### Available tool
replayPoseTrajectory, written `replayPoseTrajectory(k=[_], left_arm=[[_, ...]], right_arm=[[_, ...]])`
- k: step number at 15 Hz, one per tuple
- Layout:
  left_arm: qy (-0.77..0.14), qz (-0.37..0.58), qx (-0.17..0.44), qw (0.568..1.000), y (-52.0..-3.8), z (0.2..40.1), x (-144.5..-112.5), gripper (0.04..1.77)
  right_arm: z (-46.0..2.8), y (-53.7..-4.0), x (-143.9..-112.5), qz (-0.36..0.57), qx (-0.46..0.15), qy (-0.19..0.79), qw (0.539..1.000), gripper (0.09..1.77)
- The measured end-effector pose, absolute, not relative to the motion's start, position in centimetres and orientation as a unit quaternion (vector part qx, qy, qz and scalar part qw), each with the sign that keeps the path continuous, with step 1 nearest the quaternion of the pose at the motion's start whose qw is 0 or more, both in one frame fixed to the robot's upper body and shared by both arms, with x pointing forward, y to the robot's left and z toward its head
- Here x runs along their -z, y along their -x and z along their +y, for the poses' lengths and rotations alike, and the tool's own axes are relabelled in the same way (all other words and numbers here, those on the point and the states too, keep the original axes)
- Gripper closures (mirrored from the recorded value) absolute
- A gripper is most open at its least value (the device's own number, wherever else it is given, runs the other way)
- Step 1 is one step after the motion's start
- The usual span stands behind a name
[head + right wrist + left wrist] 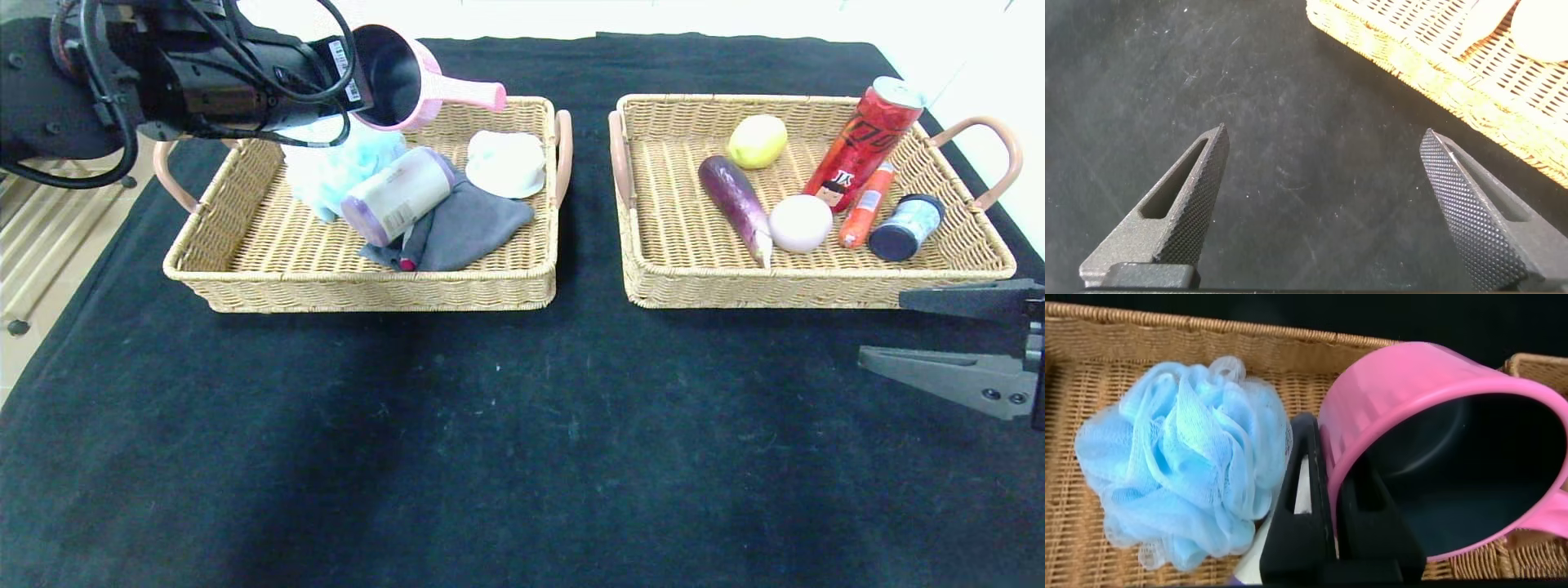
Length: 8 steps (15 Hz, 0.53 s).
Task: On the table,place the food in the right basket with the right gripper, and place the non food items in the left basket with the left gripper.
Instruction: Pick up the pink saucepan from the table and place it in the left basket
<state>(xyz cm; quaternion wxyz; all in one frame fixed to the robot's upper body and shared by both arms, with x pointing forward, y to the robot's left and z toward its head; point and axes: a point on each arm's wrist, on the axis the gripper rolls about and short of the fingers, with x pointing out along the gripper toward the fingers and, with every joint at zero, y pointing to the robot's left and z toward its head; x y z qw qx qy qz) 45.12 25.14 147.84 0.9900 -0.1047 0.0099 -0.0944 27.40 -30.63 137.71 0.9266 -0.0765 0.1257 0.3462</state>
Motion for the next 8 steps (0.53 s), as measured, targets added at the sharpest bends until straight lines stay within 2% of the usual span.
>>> replayPoseTrajectory(k=[8], left_arm=[[0.083,-0.002,0.09,0.993,-46.29,25.63,-147.25,1.65]], right_arm=[[-30.63,-27.42,-137.64,0.127,-0.346,0.077,0.926,0.15]])
